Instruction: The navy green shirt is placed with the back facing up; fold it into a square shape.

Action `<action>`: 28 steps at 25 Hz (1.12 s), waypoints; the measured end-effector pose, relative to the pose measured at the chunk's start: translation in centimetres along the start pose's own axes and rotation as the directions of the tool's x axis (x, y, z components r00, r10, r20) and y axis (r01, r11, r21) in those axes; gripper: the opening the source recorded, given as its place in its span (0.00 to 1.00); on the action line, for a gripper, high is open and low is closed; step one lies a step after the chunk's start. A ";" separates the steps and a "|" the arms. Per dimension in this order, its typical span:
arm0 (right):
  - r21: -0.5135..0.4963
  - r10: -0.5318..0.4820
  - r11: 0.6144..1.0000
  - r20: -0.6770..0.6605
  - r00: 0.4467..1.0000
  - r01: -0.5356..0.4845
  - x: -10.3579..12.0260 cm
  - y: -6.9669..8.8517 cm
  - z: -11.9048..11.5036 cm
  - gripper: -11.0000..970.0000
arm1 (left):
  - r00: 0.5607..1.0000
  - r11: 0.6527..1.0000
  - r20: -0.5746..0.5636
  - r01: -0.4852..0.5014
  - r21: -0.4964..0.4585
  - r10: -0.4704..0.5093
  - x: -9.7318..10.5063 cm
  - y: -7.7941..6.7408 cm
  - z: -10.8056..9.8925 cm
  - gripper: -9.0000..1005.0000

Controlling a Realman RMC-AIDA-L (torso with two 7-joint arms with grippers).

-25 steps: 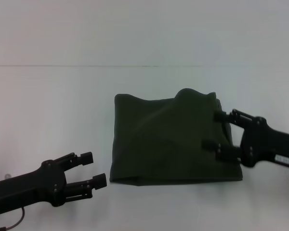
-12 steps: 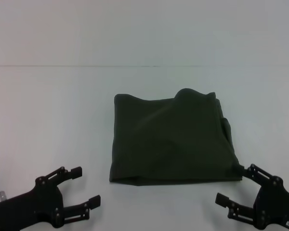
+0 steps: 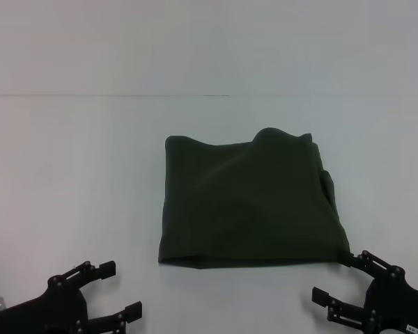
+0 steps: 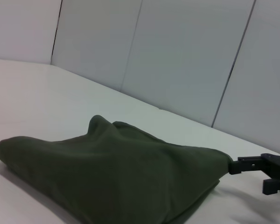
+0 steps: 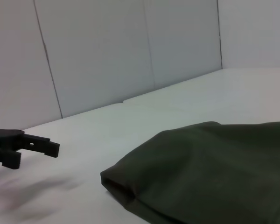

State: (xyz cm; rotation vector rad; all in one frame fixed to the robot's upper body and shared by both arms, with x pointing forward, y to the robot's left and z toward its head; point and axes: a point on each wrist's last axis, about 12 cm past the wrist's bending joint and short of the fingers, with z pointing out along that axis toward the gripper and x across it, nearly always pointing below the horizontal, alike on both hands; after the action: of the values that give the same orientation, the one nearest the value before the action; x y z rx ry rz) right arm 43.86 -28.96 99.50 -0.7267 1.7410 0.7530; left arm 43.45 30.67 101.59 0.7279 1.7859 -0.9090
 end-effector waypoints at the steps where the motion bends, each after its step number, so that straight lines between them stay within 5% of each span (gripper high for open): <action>1: -0.002 -0.001 1.000 0.001 1.000 0.001 0.0 0.0 0.0 0.95 | 1.000 1.000 0.001 0.001 0.001 -0.001 0.0 0.0 0.0 0.93; 28: -0.016 -0.018 1.000 0.011 1.000 0.018 -0.5 -0.2 0.5 0.94 | 0.999 1.000 0.025 0.025 0.020 -0.025 0.0 -0.4 0.2 0.93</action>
State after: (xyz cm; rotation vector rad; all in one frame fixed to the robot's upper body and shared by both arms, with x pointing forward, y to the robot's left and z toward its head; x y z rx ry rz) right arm 44.47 -28.63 99.84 -0.7465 1.7183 0.7583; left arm 43.20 30.27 101.69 0.7048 1.7694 -0.9491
